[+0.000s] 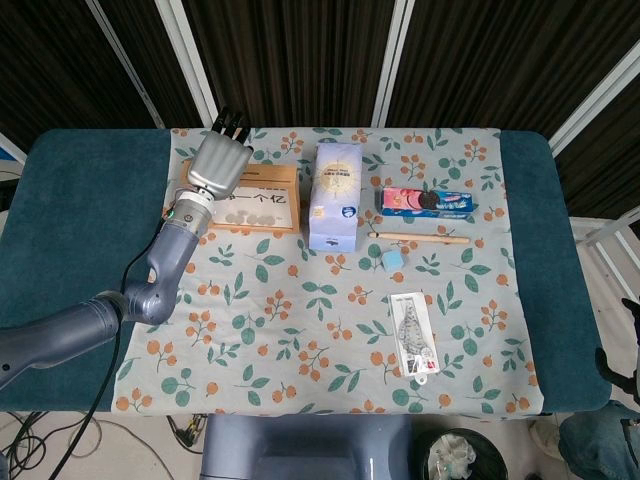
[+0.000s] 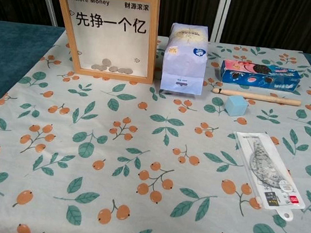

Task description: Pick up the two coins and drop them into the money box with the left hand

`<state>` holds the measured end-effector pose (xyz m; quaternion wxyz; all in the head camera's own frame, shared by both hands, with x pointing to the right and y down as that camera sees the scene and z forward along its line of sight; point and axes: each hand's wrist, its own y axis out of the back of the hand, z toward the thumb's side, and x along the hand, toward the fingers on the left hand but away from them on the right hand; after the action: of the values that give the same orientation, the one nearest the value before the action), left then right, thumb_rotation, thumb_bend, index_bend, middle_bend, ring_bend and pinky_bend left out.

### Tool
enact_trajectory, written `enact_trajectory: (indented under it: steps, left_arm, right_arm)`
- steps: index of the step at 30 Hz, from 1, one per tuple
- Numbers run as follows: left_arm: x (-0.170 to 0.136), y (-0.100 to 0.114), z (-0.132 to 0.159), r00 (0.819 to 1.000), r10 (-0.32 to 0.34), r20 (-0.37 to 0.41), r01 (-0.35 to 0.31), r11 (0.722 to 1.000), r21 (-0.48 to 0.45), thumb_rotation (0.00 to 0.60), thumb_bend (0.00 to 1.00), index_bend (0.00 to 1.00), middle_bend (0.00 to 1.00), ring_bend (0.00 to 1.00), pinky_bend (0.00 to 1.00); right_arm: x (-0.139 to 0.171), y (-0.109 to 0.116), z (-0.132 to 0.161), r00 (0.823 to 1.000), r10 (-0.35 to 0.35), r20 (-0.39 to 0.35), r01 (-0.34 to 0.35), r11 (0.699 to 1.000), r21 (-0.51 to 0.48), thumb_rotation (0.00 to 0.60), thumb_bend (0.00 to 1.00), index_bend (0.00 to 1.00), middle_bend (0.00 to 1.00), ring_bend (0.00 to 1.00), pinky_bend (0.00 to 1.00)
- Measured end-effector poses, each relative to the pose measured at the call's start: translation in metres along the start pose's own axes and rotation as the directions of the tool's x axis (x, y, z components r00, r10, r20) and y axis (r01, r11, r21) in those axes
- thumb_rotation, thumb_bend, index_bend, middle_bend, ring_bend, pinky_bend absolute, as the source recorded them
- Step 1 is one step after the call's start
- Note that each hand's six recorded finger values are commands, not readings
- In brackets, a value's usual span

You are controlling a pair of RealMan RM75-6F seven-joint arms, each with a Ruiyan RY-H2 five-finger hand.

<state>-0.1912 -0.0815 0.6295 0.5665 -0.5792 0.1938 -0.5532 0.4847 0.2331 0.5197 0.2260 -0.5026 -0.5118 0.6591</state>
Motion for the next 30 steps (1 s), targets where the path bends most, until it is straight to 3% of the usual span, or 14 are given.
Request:
enact_trajectory:
  steps: [30]
  left_arm:
    - [-0.0013,-0.0005,-0.0018,0.999,-0.031,-0.027,0.030,0.999,-0.021,0.600,0.38,0.53,0.16,0.00,0.00]
  right_arm:
    - [0.0001,-0.0005,-0.0005,1.000,0.004,0.006,-0.004,1.000,0.002,0.600,0.44,0.15,0.07,0.01,0.00]
